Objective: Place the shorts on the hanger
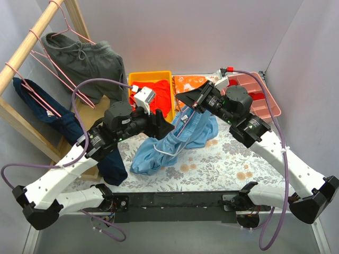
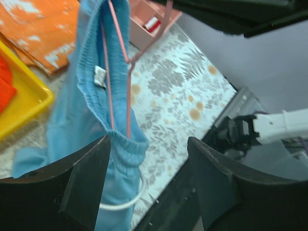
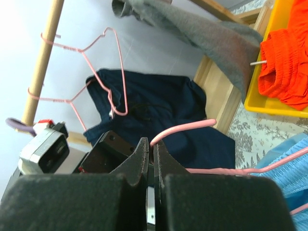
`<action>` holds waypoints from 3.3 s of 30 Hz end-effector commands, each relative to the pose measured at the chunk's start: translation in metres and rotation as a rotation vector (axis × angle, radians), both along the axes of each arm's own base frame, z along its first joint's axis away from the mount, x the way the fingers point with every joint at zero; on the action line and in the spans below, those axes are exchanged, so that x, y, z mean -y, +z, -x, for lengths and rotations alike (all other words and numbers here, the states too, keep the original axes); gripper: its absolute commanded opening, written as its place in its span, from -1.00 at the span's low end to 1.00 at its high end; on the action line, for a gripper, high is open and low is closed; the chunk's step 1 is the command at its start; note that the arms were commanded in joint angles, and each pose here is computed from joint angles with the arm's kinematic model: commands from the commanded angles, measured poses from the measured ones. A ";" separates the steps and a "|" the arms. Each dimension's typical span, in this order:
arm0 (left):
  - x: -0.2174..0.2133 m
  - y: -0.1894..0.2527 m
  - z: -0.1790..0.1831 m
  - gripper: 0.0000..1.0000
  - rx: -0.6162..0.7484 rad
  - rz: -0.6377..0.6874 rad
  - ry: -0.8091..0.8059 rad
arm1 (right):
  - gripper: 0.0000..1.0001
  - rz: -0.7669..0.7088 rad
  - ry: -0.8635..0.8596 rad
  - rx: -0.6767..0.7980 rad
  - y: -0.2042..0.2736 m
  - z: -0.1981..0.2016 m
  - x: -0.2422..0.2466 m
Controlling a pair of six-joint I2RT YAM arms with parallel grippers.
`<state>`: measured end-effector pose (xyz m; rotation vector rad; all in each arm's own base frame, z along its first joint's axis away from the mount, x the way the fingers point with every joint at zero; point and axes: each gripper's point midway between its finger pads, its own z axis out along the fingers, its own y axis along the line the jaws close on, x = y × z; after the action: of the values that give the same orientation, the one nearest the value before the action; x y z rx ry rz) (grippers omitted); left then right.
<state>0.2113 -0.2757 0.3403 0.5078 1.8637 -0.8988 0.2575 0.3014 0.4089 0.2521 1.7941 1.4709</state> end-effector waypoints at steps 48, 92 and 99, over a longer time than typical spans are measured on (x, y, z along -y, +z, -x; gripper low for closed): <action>0.053 -0.001 0.054 -0.08 -0.273 0.466 -0.268 | -0.97 -0.174 0.497 0.328 0.162 0.095 -0.015; 0.038 0.041 0.062 -1.00 -0.258 0.666 -0.249 | 0.57 0.052 0.249 0.353 0.093 0.062 0.010; 0.036 0.071 0.065 -1.00 -0.225 0.680 -0.269 | 0.70 0.286 -0.168 0.391 0.083 0.019 0.074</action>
<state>0.1512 -0.3219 0.3472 0.1991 1.7555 -1.7057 0.2137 0.2863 0.4763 -0.1893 1.6921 1.4013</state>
